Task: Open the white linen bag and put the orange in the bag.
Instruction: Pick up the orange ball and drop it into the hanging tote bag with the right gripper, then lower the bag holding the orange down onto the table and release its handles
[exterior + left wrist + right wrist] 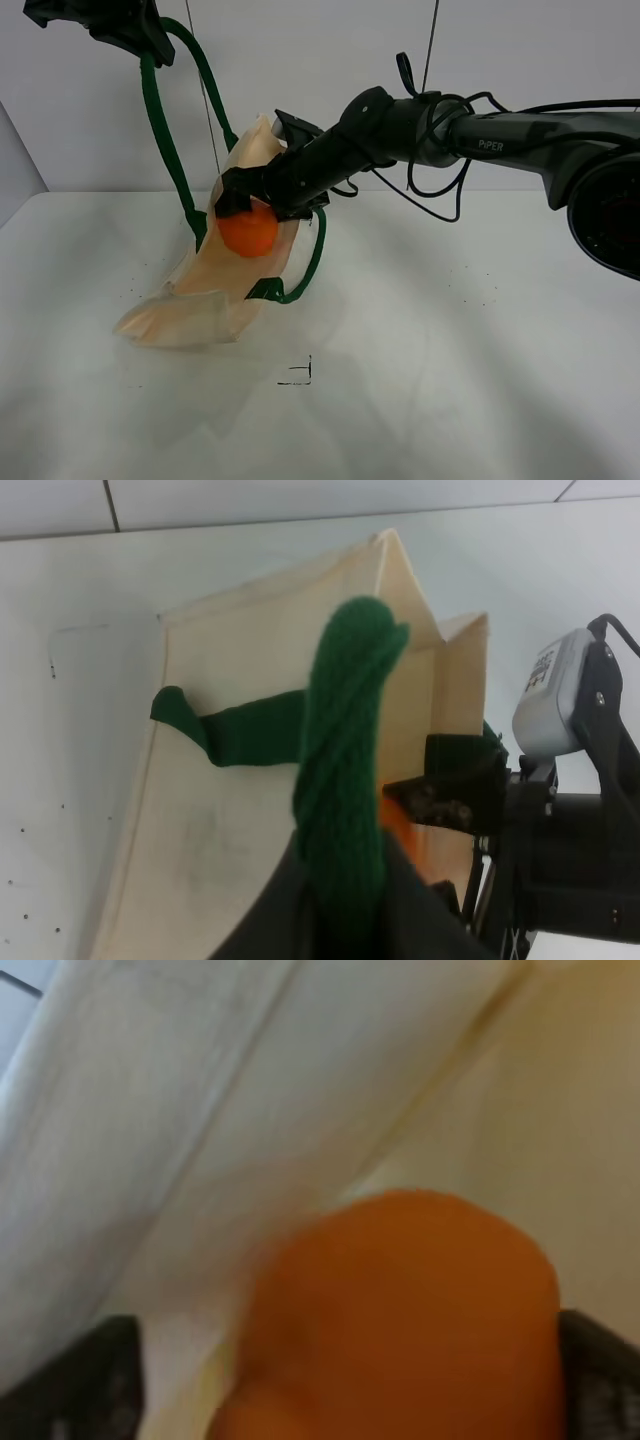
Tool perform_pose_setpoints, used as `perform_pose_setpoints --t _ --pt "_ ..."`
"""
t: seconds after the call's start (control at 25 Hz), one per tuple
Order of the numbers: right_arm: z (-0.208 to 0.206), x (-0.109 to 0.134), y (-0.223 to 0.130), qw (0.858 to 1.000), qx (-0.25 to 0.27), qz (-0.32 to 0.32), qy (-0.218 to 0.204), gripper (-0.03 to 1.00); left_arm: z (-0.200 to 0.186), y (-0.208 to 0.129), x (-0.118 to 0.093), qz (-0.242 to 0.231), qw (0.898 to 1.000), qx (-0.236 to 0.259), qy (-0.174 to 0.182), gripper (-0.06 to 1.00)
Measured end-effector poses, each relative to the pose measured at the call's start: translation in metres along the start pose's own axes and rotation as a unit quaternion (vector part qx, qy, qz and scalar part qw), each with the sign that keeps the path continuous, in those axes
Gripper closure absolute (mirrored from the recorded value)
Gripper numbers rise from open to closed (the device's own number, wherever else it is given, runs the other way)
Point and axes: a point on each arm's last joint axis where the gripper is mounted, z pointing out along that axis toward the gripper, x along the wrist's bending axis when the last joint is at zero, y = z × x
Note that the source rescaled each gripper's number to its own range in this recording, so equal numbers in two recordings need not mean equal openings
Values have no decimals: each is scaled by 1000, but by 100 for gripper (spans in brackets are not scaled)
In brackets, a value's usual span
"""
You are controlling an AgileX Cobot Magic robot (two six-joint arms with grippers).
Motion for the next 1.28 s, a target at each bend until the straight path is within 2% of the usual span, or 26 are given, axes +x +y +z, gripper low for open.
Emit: perform_pose_setpoints --t 0.12,0.24,0.28,0.4,0.48,0.52,0.6,0.84,1.12,1.28 --pt "-8 3 1 999 35 -15 -12 -2 0 0 0 0 1000 1 0 94" --pt "-24 4 8 995 79 -35 -58 -3 1 -1 0 -1 1000 2 -2 94" --pt "-24 4 8 995 79 -35 -58 -3 1 -1 0 -1 1000 2 -2 94" --pt "-51 4 21 982 116 -51 -139 -3 1 -1 0 0 1000 3 -1 94" --pt "-65 1 29 970 115 -71 -202 -3 1 -1 0 0 1000 3 -1 94" --pt "-71 -2 32 965 109 -74 -225 -3 1 -1 0 0 1000 3 -1 94" --pt "-78 -7 36 962 106 -69 -244 -3 1 -1 0 0 1000 3 -1 94" --pt "-107 -74 50 954 97 -18 -282 -3 1 -1 0 0 1000 3 -1 94" --pt "-181 -170 57 936 59 75 -338 -3 1 -1 0 0 1000 3 -1 94" --pt "-208 -199 54 929 45 110 -352 -3 1 -1 0 0 1000 3 -1 94"
